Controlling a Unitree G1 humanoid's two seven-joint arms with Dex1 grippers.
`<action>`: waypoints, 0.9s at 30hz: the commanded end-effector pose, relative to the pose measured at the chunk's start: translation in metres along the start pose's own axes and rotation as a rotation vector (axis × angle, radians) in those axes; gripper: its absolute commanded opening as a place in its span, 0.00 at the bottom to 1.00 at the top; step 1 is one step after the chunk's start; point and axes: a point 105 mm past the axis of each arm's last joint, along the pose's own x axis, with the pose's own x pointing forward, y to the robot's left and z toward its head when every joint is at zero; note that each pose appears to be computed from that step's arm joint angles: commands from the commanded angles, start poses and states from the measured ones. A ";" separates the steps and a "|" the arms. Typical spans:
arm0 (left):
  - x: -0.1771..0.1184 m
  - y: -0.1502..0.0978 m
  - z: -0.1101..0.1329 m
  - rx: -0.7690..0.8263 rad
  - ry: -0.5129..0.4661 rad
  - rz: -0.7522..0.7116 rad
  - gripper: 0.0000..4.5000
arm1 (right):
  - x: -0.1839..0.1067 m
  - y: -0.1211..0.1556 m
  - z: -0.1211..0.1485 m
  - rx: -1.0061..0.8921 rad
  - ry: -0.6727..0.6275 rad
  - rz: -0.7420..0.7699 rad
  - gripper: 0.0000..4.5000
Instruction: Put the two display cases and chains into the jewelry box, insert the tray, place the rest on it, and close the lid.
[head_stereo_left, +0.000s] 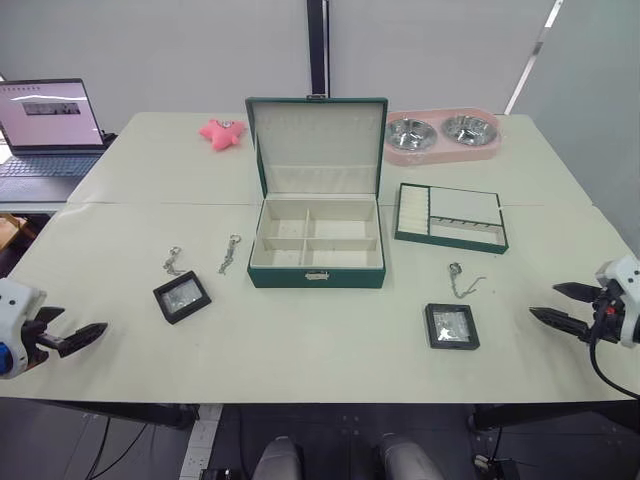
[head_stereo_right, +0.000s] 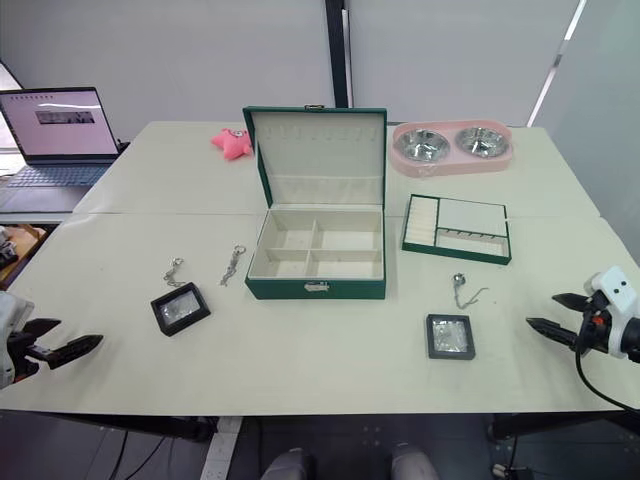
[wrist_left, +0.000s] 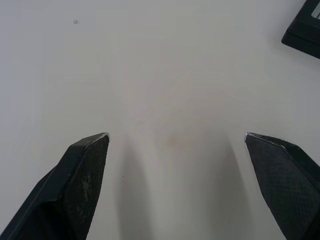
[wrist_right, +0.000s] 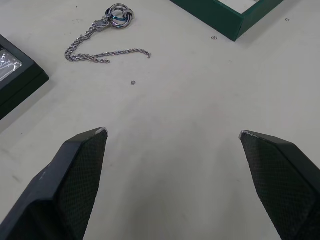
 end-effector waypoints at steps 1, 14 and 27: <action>-0.006 0.007 0.013 0.010 -0.046 0.033 1.00 | 0.000 -0.001 0.014 -0.041 -0.039 -0.001 1.00; 0.009 -0.058 0.060 0.156 -0.120 -0.293 1.00 | 0.038 0.102 0.121 -0.184 -0.317 0.416 1.00; 0.022 -0.122 0.075 0.267 -0.081 -0.459 1.00 | 0.067 0.207 0.180 -0.333 -0.481 0.749 1.00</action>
